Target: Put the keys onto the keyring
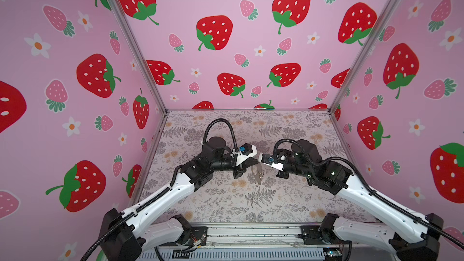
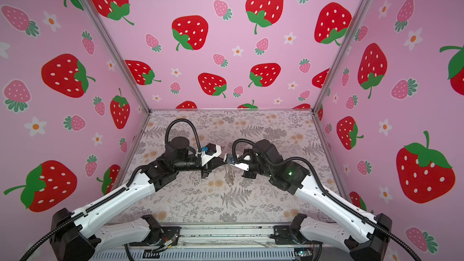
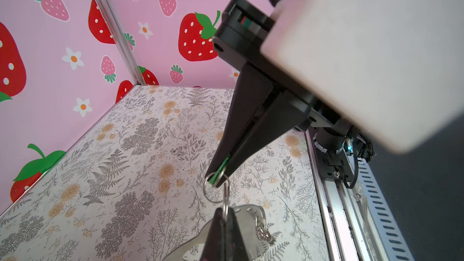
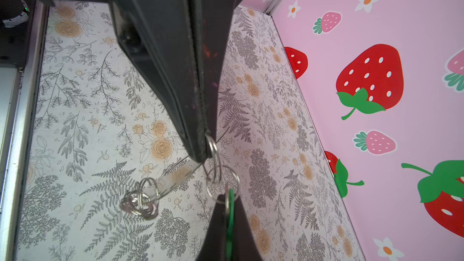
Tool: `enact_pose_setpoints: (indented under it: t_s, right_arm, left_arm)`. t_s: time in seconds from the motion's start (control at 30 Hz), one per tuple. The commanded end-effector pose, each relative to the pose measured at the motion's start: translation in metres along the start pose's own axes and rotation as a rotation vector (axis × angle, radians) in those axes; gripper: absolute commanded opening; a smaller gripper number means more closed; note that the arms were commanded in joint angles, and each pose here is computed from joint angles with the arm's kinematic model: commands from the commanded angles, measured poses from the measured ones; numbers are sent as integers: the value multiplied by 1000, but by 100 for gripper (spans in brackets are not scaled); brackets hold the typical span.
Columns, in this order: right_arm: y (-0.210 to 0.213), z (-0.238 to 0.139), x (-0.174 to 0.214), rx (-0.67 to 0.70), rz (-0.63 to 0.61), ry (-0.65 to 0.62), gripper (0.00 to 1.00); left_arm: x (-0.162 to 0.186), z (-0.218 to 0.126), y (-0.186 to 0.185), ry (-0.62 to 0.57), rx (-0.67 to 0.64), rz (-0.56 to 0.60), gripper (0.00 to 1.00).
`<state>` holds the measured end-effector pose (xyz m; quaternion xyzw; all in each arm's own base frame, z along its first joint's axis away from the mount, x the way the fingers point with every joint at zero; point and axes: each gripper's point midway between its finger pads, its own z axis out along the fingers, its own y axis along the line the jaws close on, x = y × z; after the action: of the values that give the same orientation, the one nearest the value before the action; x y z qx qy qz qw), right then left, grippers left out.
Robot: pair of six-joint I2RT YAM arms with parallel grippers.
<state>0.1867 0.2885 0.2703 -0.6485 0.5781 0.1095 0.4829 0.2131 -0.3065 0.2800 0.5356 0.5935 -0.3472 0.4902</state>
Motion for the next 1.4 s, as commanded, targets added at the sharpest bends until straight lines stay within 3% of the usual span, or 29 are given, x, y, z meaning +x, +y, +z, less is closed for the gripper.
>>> enact_pose_setpoints:
  t_s: [0.0,0.33,0.63,1.37]
  right_arm:
    - [4,-4,0,-8,2,-13,0]
    - [0,-11,-19,-13,22,-83,0]
    - [-7,-14,-33,-5,33,-125,0]
    - [-16,-3,-23,4,40,-27,0]
  left_arm:
    - [-18,-5,4,-64,-21,21,0]
    - [-14,2,16,-65,-76,-15,0]
    - [-9,10,10,-46,-50,-5,0]
    - [15,12,-16,46,51,24,0]
